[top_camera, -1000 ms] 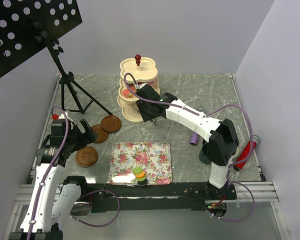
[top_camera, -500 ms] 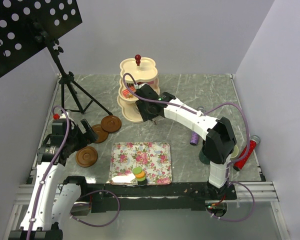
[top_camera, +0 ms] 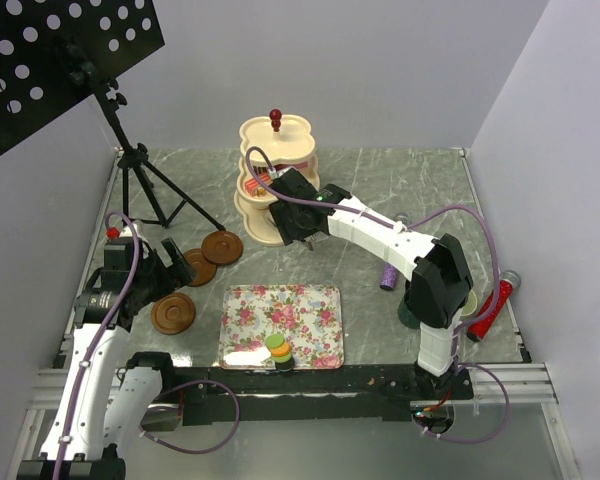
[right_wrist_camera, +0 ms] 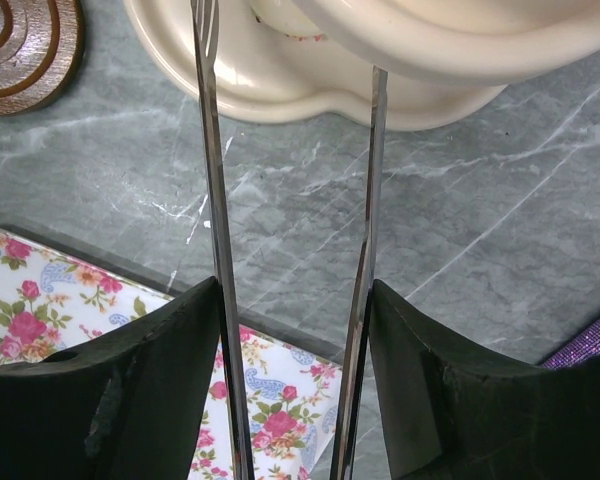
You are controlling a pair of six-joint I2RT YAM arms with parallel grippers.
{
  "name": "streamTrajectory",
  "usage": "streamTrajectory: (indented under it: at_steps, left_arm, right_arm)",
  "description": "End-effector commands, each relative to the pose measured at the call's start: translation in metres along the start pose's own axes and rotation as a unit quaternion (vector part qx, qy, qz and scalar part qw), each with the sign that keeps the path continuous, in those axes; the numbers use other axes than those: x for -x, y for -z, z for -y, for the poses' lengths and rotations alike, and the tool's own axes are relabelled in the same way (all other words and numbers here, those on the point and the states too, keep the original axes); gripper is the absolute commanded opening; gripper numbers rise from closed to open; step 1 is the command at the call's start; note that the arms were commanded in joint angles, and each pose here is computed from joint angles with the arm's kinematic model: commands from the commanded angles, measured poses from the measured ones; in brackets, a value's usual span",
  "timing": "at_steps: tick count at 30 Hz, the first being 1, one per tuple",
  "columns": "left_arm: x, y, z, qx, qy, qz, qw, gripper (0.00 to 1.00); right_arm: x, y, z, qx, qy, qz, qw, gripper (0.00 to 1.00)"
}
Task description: Serve the afternoon tea
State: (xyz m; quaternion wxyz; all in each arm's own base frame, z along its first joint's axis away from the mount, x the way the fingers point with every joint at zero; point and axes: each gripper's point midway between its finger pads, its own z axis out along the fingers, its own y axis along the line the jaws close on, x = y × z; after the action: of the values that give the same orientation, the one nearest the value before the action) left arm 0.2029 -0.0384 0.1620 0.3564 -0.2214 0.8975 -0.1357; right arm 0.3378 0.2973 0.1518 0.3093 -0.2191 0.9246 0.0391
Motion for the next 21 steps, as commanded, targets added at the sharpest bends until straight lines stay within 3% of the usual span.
streamTrajectory:
  at_steps: [1,11,21]
  left_arm:
    - [0.006,0.002,0.006,-0.017,-0.005,0.013,1.0,1.0]
    - [0.007,0.003,0.005,-0.016,-0.004,0.018,1.0,1.0]
    - [0.008,0.005,0.007,-0.021,-0.006,0.024,0.999,1.0]
  right_arm:
    - [0.02,0.008,0.005,-0.007,-0.01,0.029,0.999,0.66]
    - [0.017,0.046,0.004,0.024,-0.004,0.059,0.998,0.63]
    - [-0.039,0.091,-0.005,0.073,0.006,0.038,0.997,0.58]
